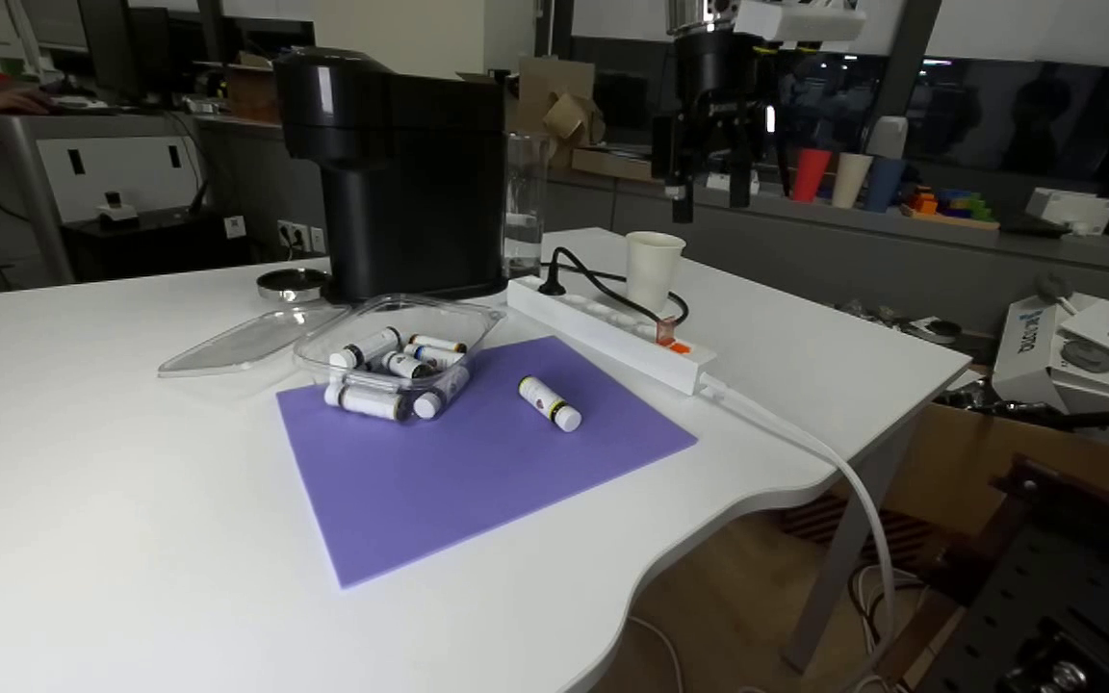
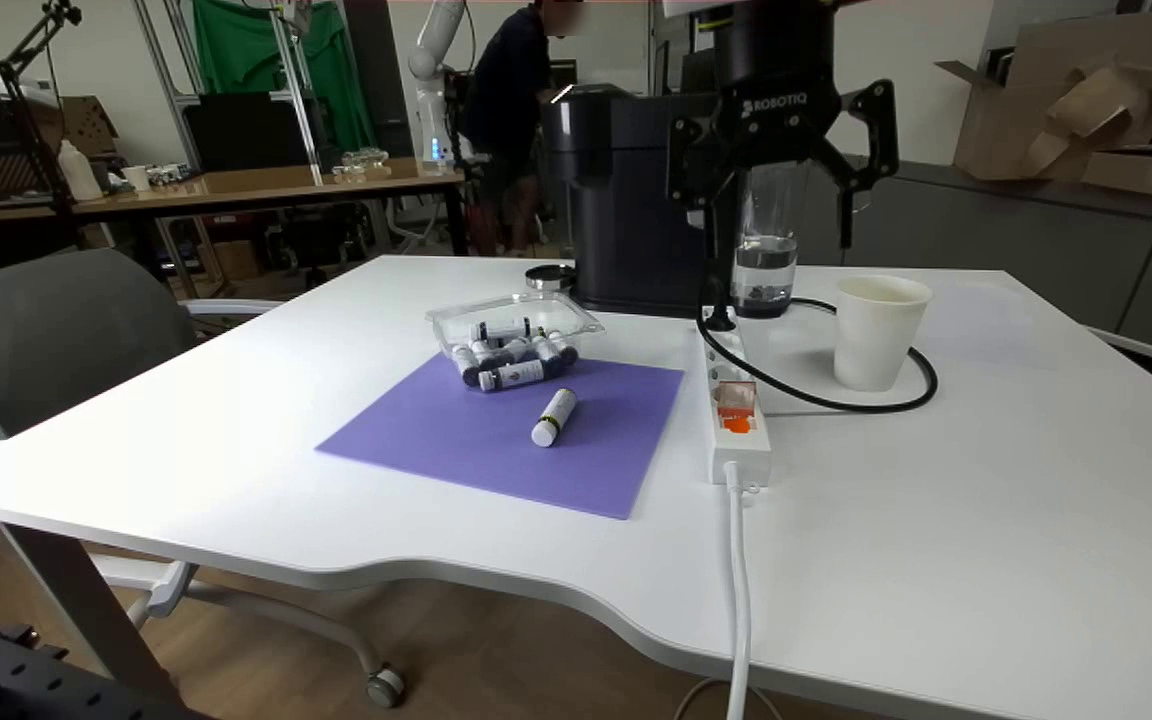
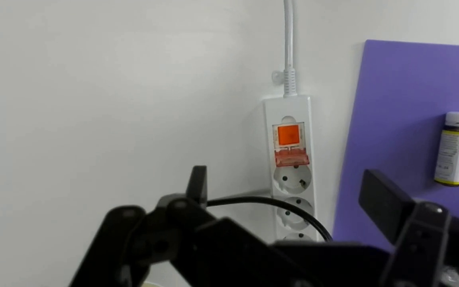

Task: Press the power button on the extension cord.

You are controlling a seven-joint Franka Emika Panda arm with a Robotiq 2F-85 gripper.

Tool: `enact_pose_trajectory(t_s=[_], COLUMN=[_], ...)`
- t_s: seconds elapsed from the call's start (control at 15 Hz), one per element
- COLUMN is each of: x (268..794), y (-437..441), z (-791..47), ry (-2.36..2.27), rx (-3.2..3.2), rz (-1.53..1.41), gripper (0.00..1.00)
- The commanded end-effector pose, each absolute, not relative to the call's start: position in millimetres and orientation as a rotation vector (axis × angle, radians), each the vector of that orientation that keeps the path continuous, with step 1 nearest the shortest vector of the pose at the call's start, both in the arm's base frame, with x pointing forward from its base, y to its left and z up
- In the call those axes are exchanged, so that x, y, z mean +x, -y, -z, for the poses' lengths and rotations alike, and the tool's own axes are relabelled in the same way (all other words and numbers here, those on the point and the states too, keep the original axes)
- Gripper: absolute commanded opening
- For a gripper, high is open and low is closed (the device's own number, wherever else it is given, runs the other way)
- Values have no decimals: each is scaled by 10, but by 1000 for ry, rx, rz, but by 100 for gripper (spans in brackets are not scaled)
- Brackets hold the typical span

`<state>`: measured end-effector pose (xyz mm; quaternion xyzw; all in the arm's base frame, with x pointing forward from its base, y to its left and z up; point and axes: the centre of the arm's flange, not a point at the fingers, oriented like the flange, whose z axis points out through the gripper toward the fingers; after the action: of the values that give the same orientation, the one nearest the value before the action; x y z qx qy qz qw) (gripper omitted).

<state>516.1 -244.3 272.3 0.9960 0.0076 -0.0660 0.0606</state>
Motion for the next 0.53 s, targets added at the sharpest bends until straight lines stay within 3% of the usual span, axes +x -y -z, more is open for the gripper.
enact_pose_trajectory(t_s=[0.0,0.47], x=[5403,5299], y=[2465,2257], z=[-2507,-2008], ry=[-70,-207], rx=[3033,3064], rz=[263,369], gripper=[67,19])
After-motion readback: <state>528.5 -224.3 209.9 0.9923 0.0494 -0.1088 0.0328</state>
